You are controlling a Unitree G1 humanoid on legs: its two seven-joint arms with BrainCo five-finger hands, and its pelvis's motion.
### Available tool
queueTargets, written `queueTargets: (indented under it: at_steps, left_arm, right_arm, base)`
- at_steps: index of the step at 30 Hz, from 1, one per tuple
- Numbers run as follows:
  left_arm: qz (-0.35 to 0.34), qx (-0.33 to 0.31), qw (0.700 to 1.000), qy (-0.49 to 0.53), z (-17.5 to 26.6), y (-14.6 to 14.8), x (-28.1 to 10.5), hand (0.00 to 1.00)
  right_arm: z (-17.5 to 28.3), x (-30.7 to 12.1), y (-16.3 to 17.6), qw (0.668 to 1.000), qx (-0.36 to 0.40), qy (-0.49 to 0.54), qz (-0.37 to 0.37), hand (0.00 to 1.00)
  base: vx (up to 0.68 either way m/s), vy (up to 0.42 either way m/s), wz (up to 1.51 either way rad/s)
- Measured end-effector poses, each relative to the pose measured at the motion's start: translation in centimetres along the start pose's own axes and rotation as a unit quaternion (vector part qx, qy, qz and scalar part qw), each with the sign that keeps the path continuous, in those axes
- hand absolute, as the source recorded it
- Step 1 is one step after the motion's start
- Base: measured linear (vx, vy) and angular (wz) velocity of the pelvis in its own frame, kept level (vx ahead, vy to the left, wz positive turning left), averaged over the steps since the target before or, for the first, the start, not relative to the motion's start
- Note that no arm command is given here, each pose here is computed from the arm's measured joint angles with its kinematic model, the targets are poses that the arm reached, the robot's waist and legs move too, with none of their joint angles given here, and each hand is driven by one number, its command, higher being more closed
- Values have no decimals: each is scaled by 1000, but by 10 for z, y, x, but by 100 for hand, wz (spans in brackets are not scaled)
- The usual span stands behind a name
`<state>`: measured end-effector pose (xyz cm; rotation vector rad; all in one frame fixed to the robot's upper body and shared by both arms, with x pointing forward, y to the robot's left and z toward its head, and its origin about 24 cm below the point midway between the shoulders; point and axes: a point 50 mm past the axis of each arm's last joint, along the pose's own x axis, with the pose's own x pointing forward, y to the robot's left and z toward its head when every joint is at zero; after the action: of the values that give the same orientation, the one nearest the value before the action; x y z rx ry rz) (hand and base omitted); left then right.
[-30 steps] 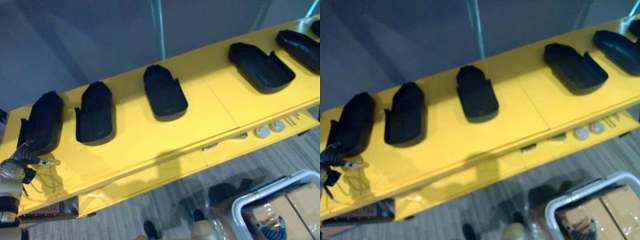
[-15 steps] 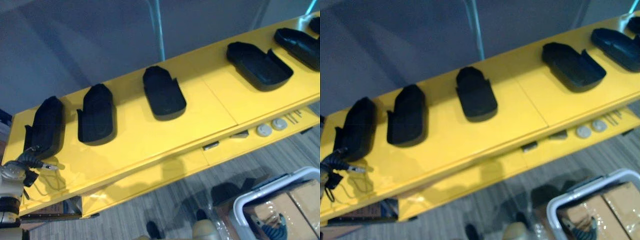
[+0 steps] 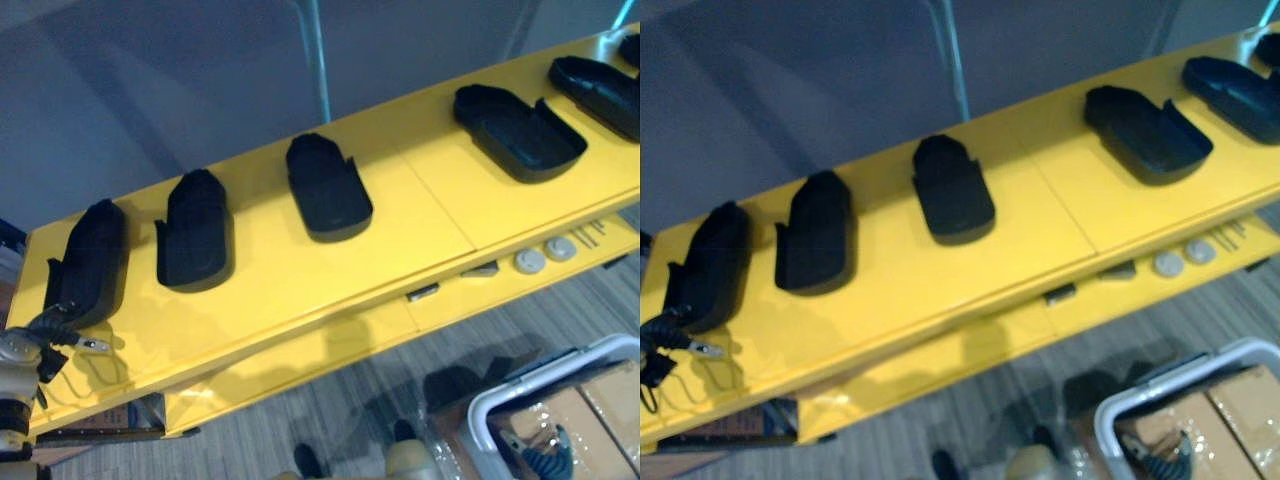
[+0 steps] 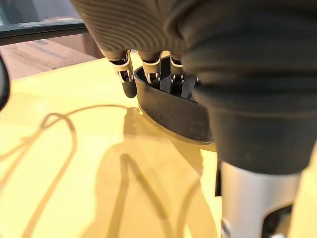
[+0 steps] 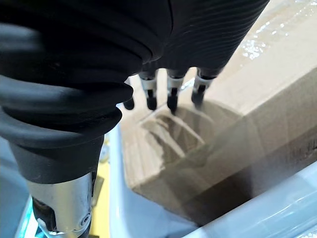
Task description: Walk over and take plastic housings, then place them on the shelf
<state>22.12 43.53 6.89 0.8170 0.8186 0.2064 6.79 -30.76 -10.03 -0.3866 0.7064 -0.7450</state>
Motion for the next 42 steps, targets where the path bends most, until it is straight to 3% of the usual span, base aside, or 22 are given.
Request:
queueTargets:
  at_steps: [4, 8, 11, 12, 16, 17, 20, 24, 27, 28, 33, 42]
  left_arm:
    - [-36, -1, 999, 34, -18, -9, -1, 0]
    - [-19, -6, 998, 51, -29, -10, -3, 0]
    - [61, -36, 996, 55, -37, -5, -3, 0]
    - [120, -53, 990, 46, -34, 2, -4, 0]
    - [328, -126, 936, -21, -5, 36, -12, 0]
    - [406, -152, 899, -65, 14, 46, -19, 0]
    - [490, -189, 840, -141, 51, 51, -31, 0]
    - [537, -231, 782, -216, 83, 56, -46, 0]
    - [538, -251, 756, -273, 101, 52, -56, 0]
    - [534, -261, 745, -303, 110, 49, -63, 100]
    - [500, -294, 721, -380, 126, 27, -84, 100]
    - [476, -396, 712, -330, 63, -26, -95, 100]
  right_arm:
    - [1, 1, -2, 1000, -8, -4, 1, 0]
    - [1, 3, -4, 1000, -14, -3, 7, 0]
    - [0, 2, -4, 1000, -18, -2, 8, 0]
    - [-1, 2, -3, 1000, -18, 0, 9, 0]
    - [-7, -3, 1, 1000, -10, 6, 11, 0]
    - [-9, -6, 5, 1000, -3, 7, 14, 0]
    - [-12, -12, 12, 1000, 13, 14, 8, 0]
    - [-14, -16, 16, 999, 30, 21, -2, 0]
    - [-16, -19, 20, 999, 37, 29, -7, 0]
    - [-17, -21, 22, 999, 40, 33, -6, 0]
    - [-22, -30, 33, 998, 51, 47, 6, 0]
    - [-30, -39, 37, 996, 52, 66, 1, 0]
  base:
    - [0, 0, 0]
    - [0, 0, 0]
    - [0, 0, 0]
    - [0, 0, 0]
    - [-2, -1, 3]
    - [3, 4, 4]
    - [4, 3, 3]
    - [8, -3, 3]
    - [3, -1, 1]
    - [0, 0, 0]
    - [-1, -3, 6]
    - [-1, -11, 16]
